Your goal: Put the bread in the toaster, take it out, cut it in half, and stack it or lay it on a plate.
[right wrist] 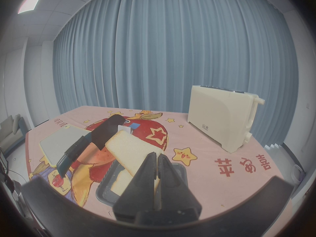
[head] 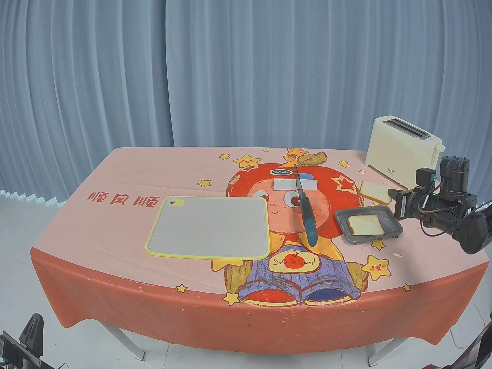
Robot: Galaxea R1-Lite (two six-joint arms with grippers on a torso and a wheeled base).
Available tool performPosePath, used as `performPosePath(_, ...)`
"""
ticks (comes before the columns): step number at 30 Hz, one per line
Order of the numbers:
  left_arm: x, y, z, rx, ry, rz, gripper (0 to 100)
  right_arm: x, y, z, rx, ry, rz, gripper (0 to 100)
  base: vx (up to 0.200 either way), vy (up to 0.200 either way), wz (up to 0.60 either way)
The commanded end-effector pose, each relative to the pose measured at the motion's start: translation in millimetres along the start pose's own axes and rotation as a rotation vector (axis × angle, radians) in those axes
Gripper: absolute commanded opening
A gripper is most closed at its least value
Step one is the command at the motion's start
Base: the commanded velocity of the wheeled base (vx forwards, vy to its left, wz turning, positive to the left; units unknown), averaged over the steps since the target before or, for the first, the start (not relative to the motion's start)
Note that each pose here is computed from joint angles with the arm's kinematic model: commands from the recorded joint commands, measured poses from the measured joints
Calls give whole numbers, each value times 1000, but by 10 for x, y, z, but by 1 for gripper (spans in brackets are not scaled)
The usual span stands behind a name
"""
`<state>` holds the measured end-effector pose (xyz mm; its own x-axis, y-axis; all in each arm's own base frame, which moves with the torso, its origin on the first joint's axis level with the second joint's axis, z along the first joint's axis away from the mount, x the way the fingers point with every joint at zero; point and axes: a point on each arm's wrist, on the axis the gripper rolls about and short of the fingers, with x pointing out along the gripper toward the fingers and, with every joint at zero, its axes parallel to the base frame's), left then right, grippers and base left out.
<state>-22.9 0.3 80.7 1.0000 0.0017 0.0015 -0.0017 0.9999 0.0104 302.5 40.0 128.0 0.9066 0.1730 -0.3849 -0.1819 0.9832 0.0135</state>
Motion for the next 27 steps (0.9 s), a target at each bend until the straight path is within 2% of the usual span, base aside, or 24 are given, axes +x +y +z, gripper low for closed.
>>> performPosePath(1, 11, 0, -48, 0, 14, 0, 0, 75, -4, -77, -6, 32, 1, 0, 0, 0, 0)
performPosePath(6, 11, 0, -48, 0, 14, 0, 0, 121, -6, -138, -11, 57, 1, 0, 0, 0, 0)
performPosePath(14, 11, 0, -48, 0, 14, 0, 0, 138, -6, -272, -57, 107, 5, 0, 0, 0, 0)
performPosePath(27, 11, 0, -50, 0, 15, 0, 0, 165, 3, -311, -54, 124, 8, 0, 0, 0, 0)
